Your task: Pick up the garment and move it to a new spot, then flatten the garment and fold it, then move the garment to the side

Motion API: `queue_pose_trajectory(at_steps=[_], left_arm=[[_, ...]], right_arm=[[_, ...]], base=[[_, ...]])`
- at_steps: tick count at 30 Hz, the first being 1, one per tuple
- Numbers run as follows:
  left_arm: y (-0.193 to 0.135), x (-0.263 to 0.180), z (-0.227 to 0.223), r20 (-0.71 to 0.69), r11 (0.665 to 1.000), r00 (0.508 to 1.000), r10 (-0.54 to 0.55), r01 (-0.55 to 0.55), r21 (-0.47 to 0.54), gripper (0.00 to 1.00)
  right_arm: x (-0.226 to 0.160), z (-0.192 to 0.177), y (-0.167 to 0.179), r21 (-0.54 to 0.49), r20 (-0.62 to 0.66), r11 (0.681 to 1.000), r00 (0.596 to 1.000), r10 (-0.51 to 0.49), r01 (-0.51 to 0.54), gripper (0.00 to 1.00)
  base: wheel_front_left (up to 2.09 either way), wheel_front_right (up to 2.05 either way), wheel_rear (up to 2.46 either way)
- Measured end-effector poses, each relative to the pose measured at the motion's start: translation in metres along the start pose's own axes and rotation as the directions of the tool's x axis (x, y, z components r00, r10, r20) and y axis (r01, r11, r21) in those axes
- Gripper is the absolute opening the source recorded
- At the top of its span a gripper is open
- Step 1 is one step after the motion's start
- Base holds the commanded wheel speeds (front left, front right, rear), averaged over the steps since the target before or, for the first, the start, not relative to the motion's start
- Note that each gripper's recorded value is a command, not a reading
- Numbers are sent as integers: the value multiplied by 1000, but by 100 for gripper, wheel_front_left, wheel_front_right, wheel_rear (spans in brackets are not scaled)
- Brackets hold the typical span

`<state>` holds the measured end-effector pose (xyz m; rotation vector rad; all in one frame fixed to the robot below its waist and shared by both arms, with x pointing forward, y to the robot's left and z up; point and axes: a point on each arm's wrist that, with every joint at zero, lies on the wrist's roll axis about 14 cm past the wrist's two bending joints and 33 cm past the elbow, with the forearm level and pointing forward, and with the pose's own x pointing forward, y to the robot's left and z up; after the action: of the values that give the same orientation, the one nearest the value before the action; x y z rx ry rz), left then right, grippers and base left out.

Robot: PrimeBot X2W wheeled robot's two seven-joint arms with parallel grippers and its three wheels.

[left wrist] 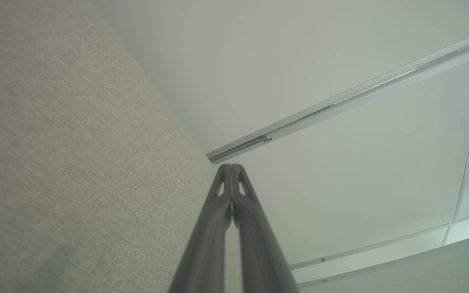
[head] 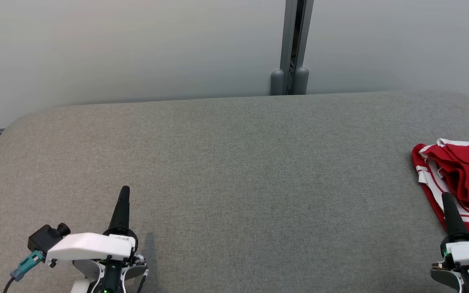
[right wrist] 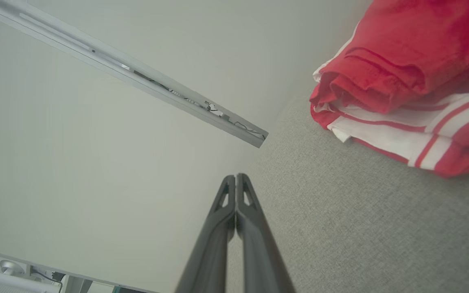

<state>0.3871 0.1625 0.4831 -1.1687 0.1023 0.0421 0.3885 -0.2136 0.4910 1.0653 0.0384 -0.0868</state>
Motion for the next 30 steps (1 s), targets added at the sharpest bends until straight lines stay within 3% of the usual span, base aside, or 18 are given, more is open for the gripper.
queue_pose_trajectory(at_steps=[30], left_arm=[[-19, 20, 0, -24, 972, 998, -55, 48, -228, 0]], right_arm=[[3, 20, -3, 291, 28, 957, 1000, 9, -17, 0]], base=[[0, 0, 0]])
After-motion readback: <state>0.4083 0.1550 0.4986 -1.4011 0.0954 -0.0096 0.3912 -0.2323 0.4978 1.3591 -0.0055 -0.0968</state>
